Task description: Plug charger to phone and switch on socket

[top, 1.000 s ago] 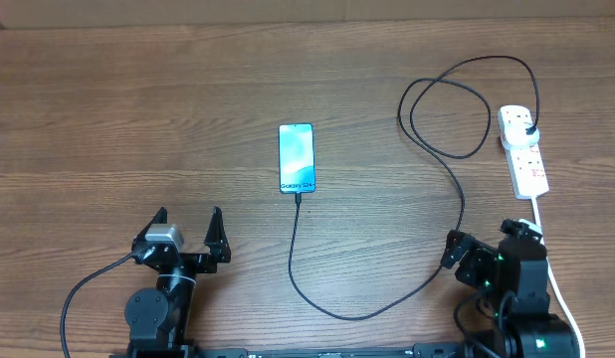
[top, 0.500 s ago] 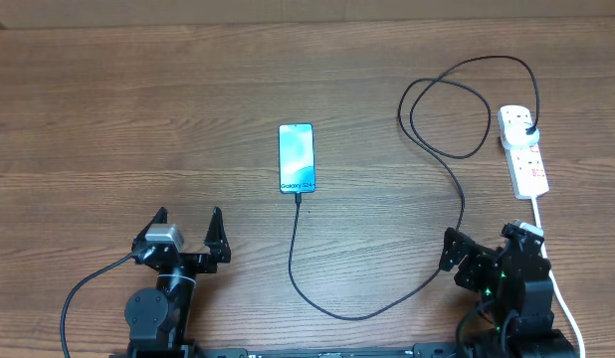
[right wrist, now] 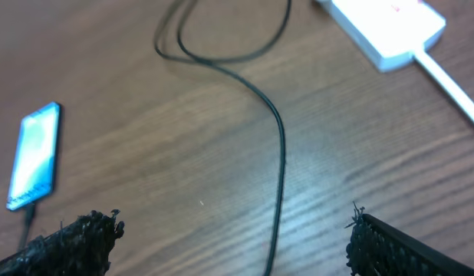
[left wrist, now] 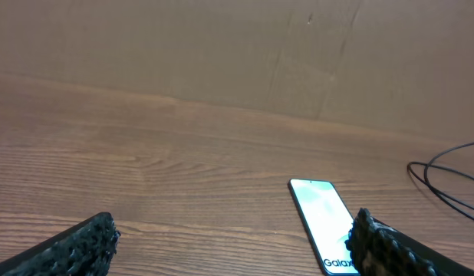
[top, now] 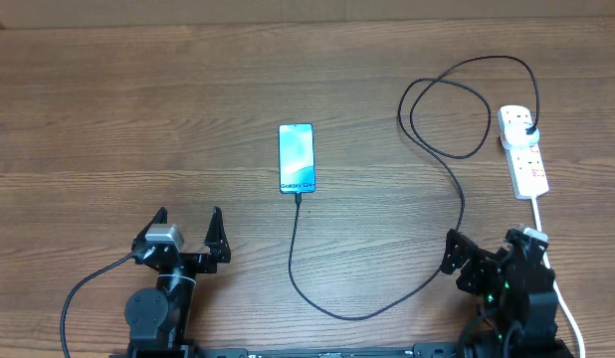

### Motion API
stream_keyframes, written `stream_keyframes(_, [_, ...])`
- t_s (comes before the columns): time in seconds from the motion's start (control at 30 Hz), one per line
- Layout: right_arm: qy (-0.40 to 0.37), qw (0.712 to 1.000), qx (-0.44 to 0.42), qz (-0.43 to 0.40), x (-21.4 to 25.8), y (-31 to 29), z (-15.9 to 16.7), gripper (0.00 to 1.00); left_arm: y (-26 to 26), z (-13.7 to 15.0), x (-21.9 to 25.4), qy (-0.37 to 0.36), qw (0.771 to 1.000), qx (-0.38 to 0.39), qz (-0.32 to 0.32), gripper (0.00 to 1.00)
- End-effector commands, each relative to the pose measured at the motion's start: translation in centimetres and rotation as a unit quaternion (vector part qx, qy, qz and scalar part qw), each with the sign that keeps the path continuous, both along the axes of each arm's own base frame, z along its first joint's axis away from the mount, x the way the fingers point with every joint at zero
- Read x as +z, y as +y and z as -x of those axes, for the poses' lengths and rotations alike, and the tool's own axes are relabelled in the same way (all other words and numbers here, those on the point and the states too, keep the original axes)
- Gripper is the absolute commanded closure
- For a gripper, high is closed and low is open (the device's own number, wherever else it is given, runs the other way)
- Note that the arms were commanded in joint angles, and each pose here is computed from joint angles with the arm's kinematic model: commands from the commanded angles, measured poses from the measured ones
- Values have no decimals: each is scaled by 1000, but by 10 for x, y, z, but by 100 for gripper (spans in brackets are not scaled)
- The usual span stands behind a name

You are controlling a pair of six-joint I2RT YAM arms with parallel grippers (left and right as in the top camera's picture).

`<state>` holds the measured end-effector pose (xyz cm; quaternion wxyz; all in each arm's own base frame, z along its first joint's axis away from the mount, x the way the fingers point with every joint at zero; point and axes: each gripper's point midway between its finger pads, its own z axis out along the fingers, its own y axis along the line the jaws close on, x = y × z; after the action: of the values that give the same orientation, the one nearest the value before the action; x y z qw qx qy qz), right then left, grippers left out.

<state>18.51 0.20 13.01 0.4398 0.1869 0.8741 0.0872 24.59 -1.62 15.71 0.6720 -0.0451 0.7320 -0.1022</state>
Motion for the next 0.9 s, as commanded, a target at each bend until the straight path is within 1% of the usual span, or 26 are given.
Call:
stream_keyframes(0.0, [-34,999,4,-3,10,1,1,0,3,0,0,-2,1000,8,-1,0])
stream_keyframes(0.43, [-87,996,4,-7,26,1,7,0,3,0,0,-2,1000,8,-1,0])
stream_keyframes(0.87, [-72,997,4,-6,18,0,11,0,3,0,0,-2,1000,8,-1,1])
